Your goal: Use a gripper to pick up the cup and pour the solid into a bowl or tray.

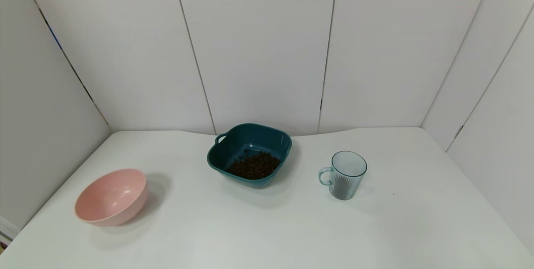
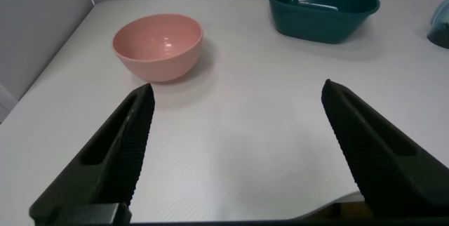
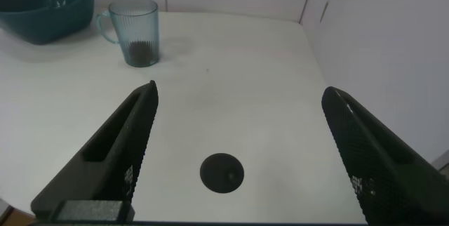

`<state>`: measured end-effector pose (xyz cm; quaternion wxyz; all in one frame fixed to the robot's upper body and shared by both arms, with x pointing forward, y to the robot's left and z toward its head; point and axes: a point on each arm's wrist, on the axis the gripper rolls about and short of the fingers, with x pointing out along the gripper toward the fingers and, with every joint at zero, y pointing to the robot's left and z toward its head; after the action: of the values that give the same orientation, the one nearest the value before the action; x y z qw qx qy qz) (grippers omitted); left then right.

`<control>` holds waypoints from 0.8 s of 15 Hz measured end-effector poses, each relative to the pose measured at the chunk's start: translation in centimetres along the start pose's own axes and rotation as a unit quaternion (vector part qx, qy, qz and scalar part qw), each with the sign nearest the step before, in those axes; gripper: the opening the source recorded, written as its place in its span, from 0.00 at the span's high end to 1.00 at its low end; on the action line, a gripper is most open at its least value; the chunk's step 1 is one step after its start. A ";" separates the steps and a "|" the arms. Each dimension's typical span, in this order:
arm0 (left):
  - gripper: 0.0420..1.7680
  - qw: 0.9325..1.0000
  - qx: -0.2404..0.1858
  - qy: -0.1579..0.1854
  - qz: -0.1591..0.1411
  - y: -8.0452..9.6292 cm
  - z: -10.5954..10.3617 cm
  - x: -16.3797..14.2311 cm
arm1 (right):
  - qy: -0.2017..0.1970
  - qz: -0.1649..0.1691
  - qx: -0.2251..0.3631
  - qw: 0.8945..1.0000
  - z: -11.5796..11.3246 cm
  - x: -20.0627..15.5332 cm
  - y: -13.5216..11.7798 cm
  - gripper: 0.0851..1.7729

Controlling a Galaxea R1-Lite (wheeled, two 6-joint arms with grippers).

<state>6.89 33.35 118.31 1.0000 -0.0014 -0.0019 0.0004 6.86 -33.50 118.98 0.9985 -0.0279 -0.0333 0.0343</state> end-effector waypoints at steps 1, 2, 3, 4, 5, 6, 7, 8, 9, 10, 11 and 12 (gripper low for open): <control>0.03 1.000 0.000 0.000 0.000 0.0 0.0 0.0 | 0.002 -0.001 0.001 1.000 -0.1 0.0 0.0 0.04; 0.03 1.000 0.000 0.000 0.000 0.0 0.0 0.0 | 0.002 -0.001 0.002 1.000 -0.1 0.0 0.0 0.04; 0.03 1.000 0.000 0.000 0.000 0.0 0.0 0.0 | 0.003 -0.003 0.000 1.000 -0.1 0.0 0.0 0.04; 0.03 1.000 0.000 0.000 0.000 0.0 0.0 0.0 | 0.016 -0.010 -0.005 1.000 -0.4 0.0 0.0 0.04; 0.03 1.000 0.000 0.000 0.000 0.0 0.0 0.0 | 0.037 -0.017 -0.005 0.999 -0.8 0.0 0.0 0.04; 0.03 1.000 0.000 0.000 0.000 0.0 0.0 0.0 | 0.037 -0.019 -0.001 0.999 -0.8 0.0 -0.1 0.04; 0.03 1.000 0.000 0.000 0.000 0.0 0.0 0.0 | 0.038 -0.019 0.002 0.999 -0.8 0.0 -0.1 0.04; 0.03 1.000 0.000 0.000 0.000 0.0 0.0 0.0 | 0.038 -0.020 0.003 0.999 -0.8 0.0 -0.1 0.04; 0.03 1.000 0.000 0.000 0.000 0.0 0.0 0.0 | 0.038 -0.020 0.004 0.999 -0.8 0.0 -0.1 0.04; 0.03 1.000 0.000 0.000 0.000 0.0 0.0 0.0 | 0.038 -0.019 0.004 0.999 -0.8 0.0 -0.1 0.04; 0.03 1.000 0.000 0.000 0.000 0.0 0.0 0.0 | 0.038 -0.019 0.004 0.999 -0.8 0.0 -0.1 0.04; 0.03 1.000 0.000 0.000 0.000 0.0 0.0 0.0 | 0.038 -0.020 0.004 0.999 -0.8 0.0 -0.1 0.04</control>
<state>6.89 33.35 118.31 1.0000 -0.0014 -0.0021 0.0000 6.92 -33.61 118.16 0.9996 -0.0242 0.0041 0.0135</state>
